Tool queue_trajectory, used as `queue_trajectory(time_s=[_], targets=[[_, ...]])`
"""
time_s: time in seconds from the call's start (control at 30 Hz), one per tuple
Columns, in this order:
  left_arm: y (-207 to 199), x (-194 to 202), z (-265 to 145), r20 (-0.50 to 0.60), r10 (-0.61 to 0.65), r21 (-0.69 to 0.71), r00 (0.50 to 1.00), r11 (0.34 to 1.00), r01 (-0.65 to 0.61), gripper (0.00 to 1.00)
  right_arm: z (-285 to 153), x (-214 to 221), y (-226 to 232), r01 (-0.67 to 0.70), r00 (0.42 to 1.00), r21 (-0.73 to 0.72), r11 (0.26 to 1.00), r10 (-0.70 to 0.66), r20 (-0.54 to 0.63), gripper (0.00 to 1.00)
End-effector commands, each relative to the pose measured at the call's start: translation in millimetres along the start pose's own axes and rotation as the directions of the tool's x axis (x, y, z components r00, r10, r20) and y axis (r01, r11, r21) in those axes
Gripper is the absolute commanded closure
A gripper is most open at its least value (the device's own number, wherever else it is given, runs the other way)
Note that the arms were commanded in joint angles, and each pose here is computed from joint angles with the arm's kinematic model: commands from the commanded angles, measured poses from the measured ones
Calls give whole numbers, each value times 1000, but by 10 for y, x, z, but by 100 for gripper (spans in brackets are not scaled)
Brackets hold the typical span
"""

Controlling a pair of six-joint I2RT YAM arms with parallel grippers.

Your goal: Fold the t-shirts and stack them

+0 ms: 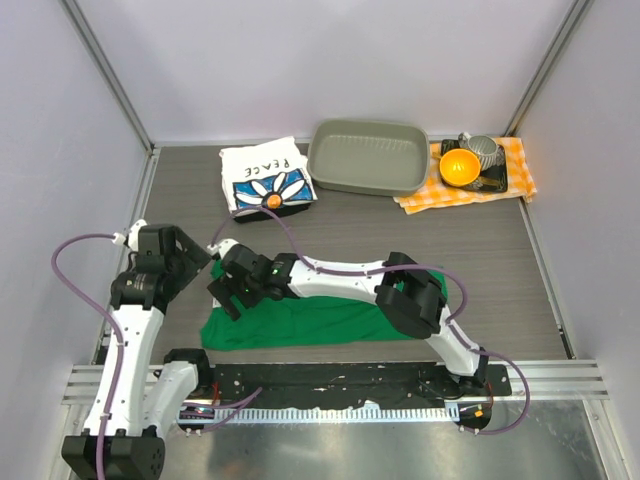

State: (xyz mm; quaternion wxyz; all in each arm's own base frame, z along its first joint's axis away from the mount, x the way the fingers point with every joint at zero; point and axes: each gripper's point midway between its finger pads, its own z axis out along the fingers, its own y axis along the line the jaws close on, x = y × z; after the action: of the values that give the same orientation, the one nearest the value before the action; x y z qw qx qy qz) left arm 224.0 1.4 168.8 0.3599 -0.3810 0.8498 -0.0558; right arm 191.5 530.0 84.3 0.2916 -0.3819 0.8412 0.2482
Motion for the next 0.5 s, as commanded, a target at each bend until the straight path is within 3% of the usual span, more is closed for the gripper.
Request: queue_trajectory(time_s=[0.0, 0.3, 0.47], targets=[[-60, -173, -127, 74, -38, 34, 997, 999, 35, 16, 54, 370, 181, 69, 989, -87, 994, -80, -126, 2], [36, -269, -199, 148, -100, 13, 984, 995, 99, 16, 254, 776, -32, 111, 969, -29, 993, -114, -219, 3], [19, -274, -211, 145, -92, 20, 985, 996, 90, 16, 483, 876, -458, 96, 966, 183, 978, -47, -254, 3]])
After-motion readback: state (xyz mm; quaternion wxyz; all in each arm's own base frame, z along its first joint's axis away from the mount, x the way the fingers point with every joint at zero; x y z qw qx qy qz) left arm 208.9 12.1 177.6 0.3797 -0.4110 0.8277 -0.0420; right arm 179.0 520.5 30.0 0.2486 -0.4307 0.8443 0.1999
